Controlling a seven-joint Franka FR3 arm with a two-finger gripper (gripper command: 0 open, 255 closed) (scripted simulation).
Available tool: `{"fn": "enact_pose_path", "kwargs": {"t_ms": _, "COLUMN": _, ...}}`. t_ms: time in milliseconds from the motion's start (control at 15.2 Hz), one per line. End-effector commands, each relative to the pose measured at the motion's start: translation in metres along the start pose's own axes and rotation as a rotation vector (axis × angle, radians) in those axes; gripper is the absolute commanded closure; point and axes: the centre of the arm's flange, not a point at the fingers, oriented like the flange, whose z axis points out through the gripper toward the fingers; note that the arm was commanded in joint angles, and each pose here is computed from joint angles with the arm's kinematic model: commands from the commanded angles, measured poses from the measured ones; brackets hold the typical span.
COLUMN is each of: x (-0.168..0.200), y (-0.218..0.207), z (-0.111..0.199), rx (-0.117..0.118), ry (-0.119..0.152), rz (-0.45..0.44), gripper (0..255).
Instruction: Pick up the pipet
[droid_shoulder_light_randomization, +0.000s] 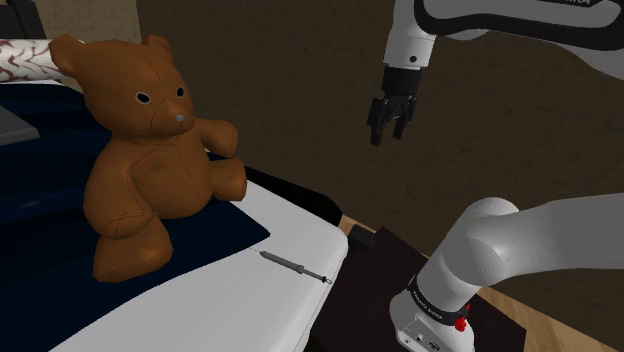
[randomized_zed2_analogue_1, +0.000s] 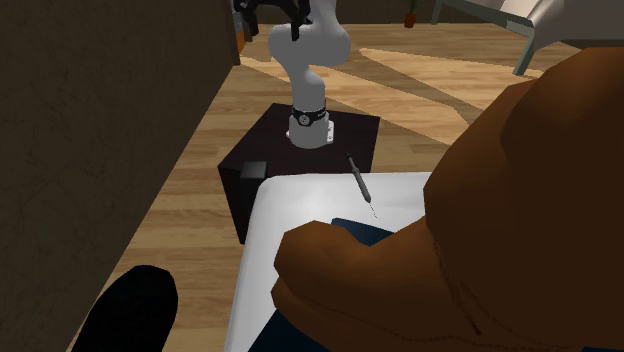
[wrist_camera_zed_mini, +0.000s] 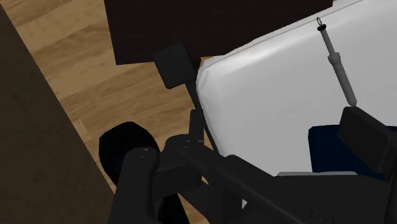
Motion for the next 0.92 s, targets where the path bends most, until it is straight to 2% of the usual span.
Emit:
{"fn": "enact_pose_path", "kwargs": {"t_ms": 0, "x": 0.000, "y": 0.000, "z": 0.000, "rx": 0.000, "ry": 0.000, "rz": 0.000, "gripper": 0}}
{"fn": "enact_pose_path", "kwargs": {"t_ms": 858, "x": 0.040, "y": -0.105, "z": 0.127, "rx": 0.003, "ry": 0.026, "rz": -0.241, "gripper": 0}}
